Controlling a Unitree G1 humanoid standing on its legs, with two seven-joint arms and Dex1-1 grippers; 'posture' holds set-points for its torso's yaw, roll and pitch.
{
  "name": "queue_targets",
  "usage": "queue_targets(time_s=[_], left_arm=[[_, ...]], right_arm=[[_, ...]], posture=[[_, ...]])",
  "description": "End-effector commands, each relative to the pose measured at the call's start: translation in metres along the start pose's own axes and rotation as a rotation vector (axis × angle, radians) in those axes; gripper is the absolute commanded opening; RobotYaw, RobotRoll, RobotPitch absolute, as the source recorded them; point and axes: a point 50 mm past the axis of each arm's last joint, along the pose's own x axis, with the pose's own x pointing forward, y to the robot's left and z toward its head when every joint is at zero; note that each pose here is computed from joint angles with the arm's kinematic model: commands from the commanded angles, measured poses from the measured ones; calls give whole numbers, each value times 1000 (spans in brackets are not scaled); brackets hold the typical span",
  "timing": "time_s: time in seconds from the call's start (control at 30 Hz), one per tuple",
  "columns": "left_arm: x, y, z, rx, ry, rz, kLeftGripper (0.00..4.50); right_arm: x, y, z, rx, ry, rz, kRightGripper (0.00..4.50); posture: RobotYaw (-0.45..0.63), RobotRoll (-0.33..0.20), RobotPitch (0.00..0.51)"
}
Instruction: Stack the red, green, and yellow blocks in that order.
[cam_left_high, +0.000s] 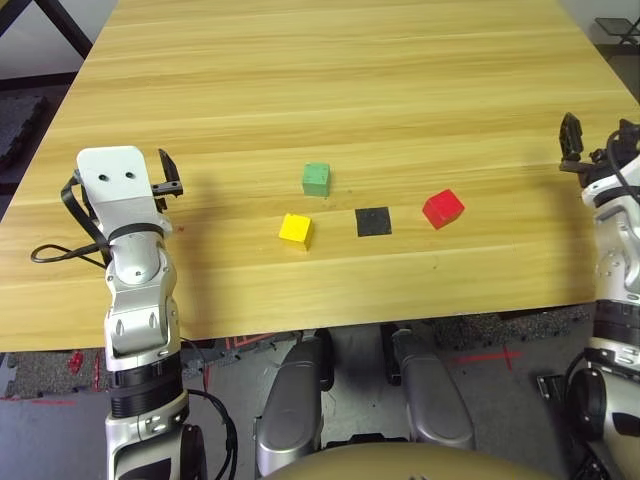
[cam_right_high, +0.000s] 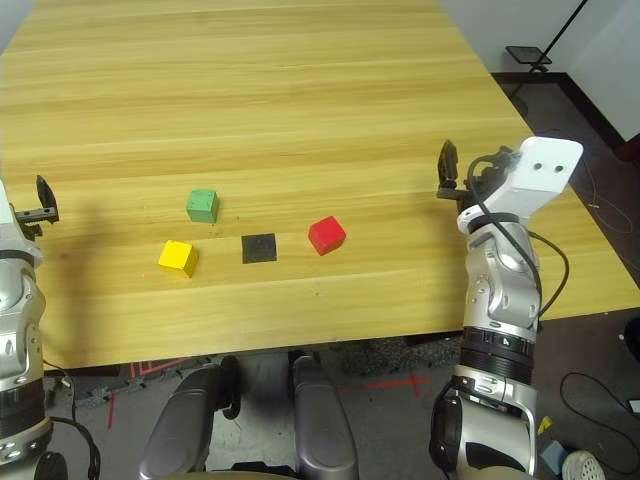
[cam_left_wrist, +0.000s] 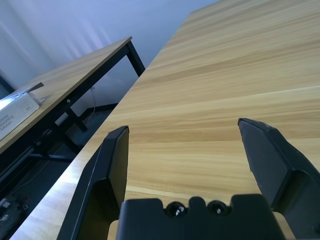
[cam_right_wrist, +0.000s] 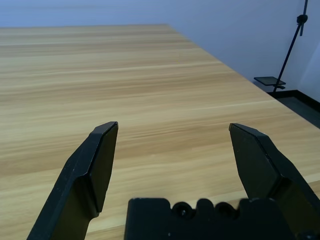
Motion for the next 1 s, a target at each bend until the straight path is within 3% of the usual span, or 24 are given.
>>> queue_targets(time_s=[0.03, 0.23, 0.37, 0.43, 0.57, 0.73, 1.0], left_arm=[[1, 1, -1, 11, 4, 15, 4452], [2, 0, -2, 6, -7, -8, 4452], [3, -1, 6, -52, -67, -136, 4452], [4, -5, 18, -163, -159, -310, 4452], [3, -6, 32, -258, -267, -580, 4452], [-2, -12, 40, -281, -276, -1066, 4452], [14, -29, 51, -246, -293, -1523, 4452]], right_arm=[[-2, -3, -1, -1, 5, -4, 4500], [3, 0, 7, -13, -6, 36, 4500], [4, 26, 10, 3, 35, 252, 4500], [0, 46, 14, -5, 73, 425, 4500], [-4, 59, 17, 11, 132, 568, 4500], [-8, 60, 23, 3, 275, 710, 4500], [-21, 67, 19, -15, 460, 792, 4500]], posture=[[238, 43, 255], [224, 36, 268], [259, 34, 259], [291, 25, 251], [307, 14, 247], [319, 5, 247], [288, -25, 246]])
